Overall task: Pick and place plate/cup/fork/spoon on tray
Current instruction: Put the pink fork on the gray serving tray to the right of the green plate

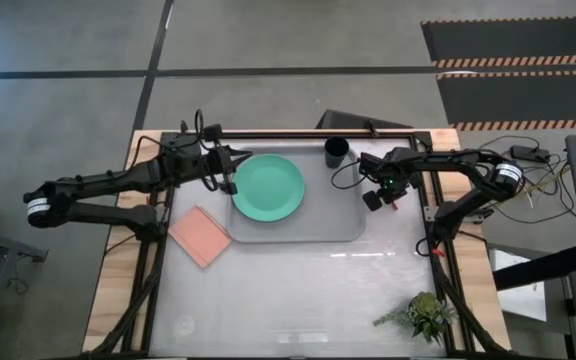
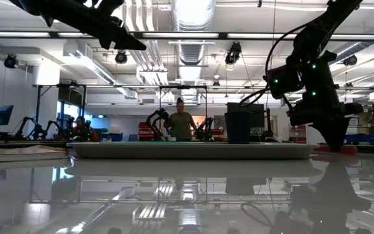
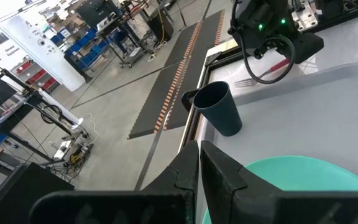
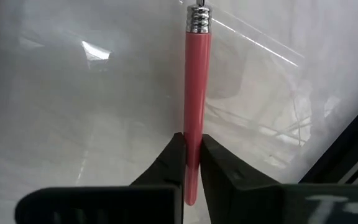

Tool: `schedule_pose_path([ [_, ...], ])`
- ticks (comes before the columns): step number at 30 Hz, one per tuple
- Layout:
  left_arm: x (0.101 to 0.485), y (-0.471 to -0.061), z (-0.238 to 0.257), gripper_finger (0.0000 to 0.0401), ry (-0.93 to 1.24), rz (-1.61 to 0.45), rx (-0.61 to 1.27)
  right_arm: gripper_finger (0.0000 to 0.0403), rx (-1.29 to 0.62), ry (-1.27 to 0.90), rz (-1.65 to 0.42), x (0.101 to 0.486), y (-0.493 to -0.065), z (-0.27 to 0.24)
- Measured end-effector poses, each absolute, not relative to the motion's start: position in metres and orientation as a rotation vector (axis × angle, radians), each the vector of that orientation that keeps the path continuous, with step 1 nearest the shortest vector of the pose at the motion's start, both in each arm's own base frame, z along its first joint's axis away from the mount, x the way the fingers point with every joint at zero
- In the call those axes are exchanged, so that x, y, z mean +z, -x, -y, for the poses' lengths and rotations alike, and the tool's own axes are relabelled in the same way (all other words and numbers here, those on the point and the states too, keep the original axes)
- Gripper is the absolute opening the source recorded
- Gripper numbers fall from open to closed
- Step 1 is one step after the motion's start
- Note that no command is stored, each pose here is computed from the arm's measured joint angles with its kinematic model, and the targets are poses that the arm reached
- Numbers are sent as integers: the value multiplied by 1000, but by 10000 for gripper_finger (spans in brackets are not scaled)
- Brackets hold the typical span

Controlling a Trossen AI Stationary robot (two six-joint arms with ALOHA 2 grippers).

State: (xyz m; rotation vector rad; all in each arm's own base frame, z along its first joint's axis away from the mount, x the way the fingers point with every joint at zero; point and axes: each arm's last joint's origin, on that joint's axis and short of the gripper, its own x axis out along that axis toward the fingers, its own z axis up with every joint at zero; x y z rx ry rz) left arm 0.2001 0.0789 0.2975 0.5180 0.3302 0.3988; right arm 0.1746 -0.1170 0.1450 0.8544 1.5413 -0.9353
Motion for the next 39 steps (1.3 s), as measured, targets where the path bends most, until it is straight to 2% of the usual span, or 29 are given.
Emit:
schedule_pose_path([
  [7,297,-200,-79,0,-518,-331,399,19,-942,-863,-1513,158,-174,117],
  [19,297,-200,-79,0,-518,-330,398,19,-883,-948,-1479,207,-175,96],
  [25,297,-200,-79,0,-518,-330,398,18,-762,-988,-1394,229,-197,72],
  [31,297,-200,-79,0,-518,-330,398,18,-659,-951,-1296,235,-232,46],
  [39,297,-200,-79,0,-517,-330,398,18,-734,-859,-1337,218,-281,40],
])
